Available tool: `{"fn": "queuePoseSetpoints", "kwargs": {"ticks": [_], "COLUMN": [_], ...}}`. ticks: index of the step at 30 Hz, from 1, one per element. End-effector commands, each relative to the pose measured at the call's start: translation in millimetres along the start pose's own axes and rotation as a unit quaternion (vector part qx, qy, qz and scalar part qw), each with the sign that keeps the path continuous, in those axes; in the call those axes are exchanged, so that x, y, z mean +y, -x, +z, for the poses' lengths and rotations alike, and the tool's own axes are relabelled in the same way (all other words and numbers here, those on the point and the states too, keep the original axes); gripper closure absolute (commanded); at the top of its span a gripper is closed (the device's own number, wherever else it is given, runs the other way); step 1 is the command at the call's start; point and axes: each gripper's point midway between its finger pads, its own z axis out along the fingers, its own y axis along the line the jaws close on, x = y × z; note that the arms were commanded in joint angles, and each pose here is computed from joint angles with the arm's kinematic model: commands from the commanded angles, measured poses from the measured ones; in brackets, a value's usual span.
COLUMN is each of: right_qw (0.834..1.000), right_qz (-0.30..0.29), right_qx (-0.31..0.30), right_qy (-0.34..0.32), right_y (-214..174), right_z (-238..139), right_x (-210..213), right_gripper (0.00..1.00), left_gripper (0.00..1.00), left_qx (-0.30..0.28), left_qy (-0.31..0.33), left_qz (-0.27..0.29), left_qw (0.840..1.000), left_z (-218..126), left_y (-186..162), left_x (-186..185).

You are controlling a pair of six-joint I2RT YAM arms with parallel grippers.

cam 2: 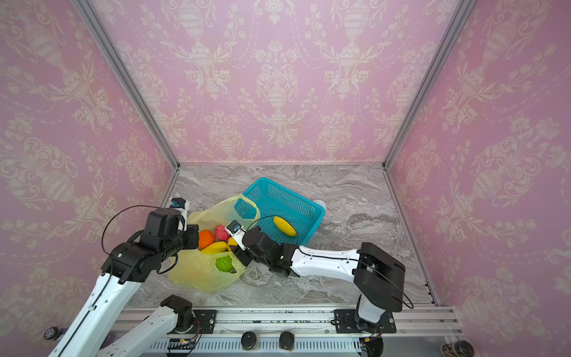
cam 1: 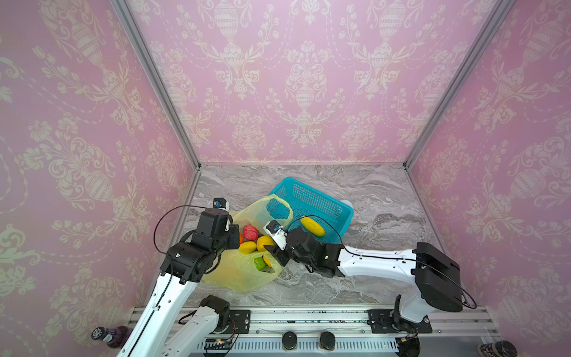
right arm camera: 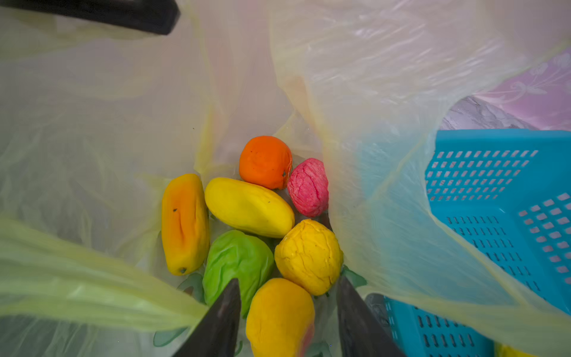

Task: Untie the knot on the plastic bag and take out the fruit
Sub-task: 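Move the open right gripper back into the bag above the fruit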

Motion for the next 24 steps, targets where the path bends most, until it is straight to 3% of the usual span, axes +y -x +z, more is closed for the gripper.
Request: {"fn": "queuePoseSetpoints", "kwargs": {"ticks": [1, 8, 17, 24], "right_qw": [0.999, 0.995, 0.984, 0.981], "right_qz": [0.035, 0.053, 0.022, 0.023], "right_qx": [0.039, 0.083, 0.148, 0.188], "right_qy": [-0.007, -0.002, 0.092, 0.037], "right_y": [-3.1, -18.6, -44.2, -67.6], "right_z": [19.4, 47.4, 72.7, 90.5], "right_x": [-7.4, -10.2, 35.2, 22.9], "right_gripper": [0.51, 0.49, 0.37, 0.25], "left_gripper": [1.0, 1.0, 1.0, 1.0], "left_qx": [0.005, 0.003, 0.002, 0.001], "left_qy": [0.0, -0.002, -0.002, -0.002], "left_qz": [-0.007, -0.008, -0.008, -0.009], "left_qw": [1.0, 1.0, 1.0, 1.0], "left_z": [3.5, 2.8, 2.2, 1.7], "left_y": [-3.4, -3.4, -3.0, -2.9], "left_x": [1.2, 0.7, 0.9, 0.7]}}
